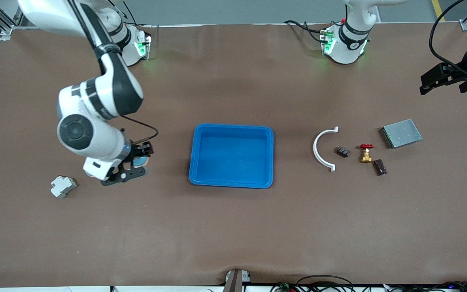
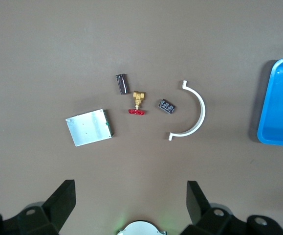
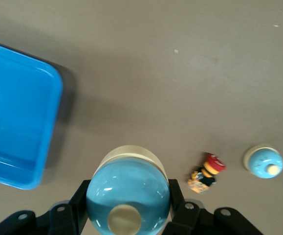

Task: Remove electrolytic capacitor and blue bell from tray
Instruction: 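Lift the blue button and carry it toward the white breaker, then lower the blue button beside the first one and open the right gripper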

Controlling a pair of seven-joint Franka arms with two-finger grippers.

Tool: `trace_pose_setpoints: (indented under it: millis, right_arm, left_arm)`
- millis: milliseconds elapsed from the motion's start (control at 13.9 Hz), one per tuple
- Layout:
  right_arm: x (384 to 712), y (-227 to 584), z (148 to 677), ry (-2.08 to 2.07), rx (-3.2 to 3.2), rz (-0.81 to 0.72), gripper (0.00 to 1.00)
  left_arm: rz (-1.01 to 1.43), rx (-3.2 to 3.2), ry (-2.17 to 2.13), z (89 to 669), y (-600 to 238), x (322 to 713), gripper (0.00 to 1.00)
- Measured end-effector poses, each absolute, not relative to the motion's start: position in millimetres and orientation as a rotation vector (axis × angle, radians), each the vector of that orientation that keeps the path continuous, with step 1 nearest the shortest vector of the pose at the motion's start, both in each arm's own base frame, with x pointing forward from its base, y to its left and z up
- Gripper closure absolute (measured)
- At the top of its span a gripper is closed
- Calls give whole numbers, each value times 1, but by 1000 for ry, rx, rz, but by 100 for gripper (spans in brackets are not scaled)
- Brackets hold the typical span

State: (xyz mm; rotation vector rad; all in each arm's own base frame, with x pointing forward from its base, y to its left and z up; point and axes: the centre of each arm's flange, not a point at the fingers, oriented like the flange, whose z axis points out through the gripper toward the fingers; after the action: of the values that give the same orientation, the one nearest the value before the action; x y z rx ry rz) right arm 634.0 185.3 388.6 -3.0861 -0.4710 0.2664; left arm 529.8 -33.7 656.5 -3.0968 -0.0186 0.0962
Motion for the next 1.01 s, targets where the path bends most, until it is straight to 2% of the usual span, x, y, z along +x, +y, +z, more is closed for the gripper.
trace_pose_setpoints:
  millis: [503, 790, 1006]
  right_arm:
    - [651, 112, 344, -626, -3036, 201, 33]
    - [650, 117, 302, -645, -3020, 264, 33]
    - [644, 120, 256, -655, -3020, 228, 33]
  left_arm:
    - [98, -3097, -20, 656, -33, 530, 0]
    - [103, -3096, -19, 653, -33, 531, 0]
    - [114, -3095, -19, 650, -33, 531, 0]
